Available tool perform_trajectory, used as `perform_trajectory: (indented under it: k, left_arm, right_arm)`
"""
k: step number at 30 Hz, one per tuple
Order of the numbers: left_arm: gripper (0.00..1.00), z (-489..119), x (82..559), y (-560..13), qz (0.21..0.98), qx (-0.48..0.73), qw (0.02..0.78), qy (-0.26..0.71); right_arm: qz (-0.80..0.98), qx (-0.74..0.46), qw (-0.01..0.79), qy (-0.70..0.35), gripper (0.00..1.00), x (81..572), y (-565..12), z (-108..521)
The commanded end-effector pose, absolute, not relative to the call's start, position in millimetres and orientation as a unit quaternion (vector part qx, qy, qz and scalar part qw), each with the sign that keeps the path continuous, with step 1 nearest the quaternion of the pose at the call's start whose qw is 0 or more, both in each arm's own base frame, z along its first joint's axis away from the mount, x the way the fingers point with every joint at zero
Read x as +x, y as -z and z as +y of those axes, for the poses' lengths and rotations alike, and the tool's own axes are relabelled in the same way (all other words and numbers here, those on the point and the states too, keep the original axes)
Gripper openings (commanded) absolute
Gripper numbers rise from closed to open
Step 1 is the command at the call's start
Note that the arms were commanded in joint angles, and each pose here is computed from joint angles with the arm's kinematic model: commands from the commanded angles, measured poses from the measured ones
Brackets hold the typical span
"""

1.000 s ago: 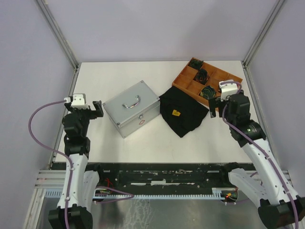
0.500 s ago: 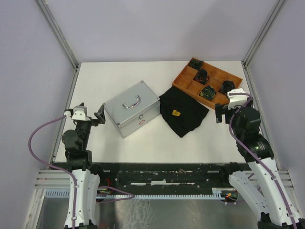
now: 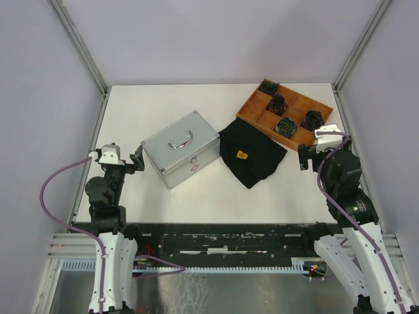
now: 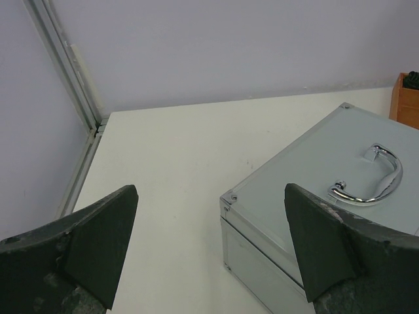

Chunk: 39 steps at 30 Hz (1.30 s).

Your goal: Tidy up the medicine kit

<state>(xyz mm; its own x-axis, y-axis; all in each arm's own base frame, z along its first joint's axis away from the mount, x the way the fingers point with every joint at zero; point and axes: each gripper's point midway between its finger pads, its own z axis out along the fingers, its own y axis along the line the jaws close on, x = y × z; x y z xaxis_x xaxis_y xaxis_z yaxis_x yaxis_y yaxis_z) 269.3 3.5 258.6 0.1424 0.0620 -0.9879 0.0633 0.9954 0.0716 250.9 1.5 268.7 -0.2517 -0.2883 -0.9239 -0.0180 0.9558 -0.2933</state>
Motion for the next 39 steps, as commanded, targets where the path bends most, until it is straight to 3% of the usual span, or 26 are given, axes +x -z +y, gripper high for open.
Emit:
perform_trajectory:
  k: [1,39]
  left_arm:
    - [1.0,2.5,266.1,-279.5,0.633,0.074,0.771,-0.017]
    - [0.99,0.9,260.6,-280.3,0.629,0.086,0.773,-0.022]
  right_arm:
    - [0.772,-0.086,0.616,0.131,1.0,250.1,-277.9,-6.6]
    - [0.777,-0.097,0.608,0.135,1.0,248.6,-270.5,-6.5]
